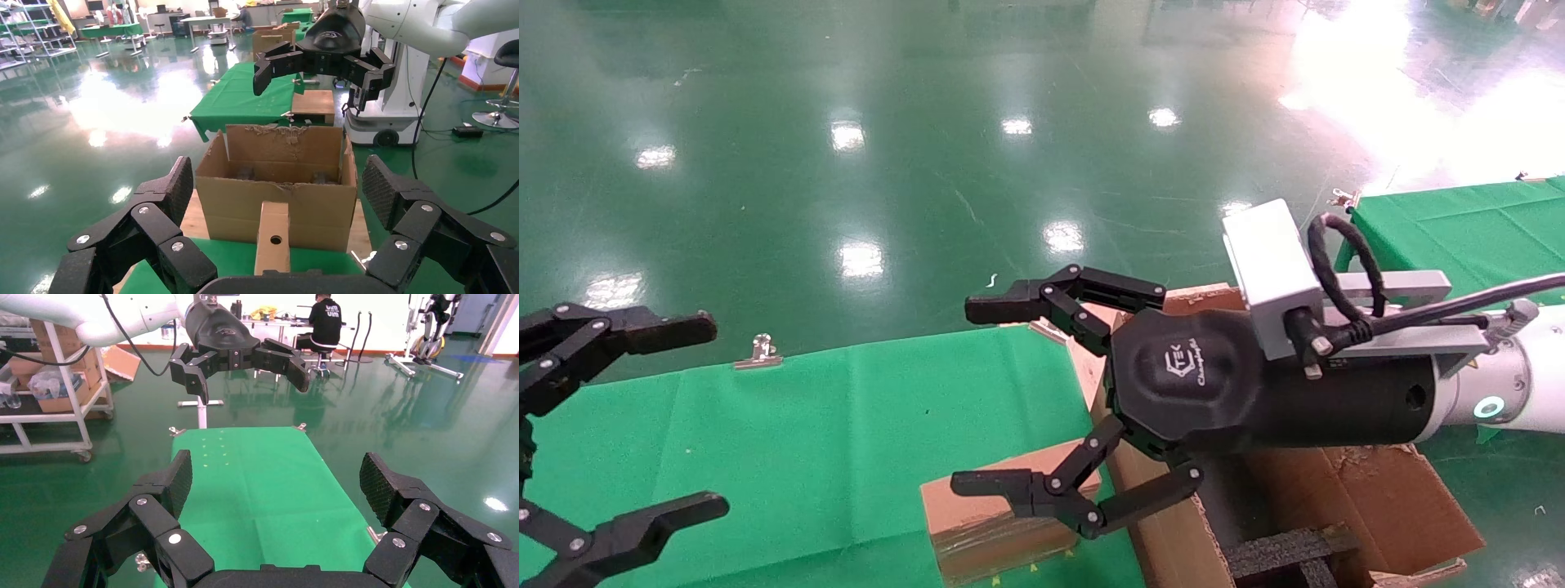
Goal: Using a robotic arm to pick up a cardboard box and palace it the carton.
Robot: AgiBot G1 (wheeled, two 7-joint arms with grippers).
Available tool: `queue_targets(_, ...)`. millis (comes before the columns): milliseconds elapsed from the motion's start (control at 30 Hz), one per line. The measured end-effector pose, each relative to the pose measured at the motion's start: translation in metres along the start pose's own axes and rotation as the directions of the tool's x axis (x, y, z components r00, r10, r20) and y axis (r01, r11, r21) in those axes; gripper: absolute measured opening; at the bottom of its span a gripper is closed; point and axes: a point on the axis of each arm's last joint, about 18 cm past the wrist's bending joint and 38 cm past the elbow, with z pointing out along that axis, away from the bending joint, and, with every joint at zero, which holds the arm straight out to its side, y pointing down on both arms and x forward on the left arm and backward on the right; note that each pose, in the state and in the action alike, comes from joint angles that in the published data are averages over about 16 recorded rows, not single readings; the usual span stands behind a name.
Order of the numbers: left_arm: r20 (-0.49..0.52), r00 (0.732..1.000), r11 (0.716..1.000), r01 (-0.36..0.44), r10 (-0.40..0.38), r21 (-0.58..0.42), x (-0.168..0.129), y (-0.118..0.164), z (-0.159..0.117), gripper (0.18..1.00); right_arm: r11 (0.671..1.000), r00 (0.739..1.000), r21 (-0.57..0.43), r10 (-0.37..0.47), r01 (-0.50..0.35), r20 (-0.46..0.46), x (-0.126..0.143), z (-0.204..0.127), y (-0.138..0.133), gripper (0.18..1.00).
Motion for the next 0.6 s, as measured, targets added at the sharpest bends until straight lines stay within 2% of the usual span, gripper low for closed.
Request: queue_targets(600,0.000,1.000,1.000,0.000,0.000,0.000,0.0000,0.0000,0.0000,1.001,1.000,1.000,0.000,0.000,0.000,0.000,0.0000,0.0000,0.0000,1.001)
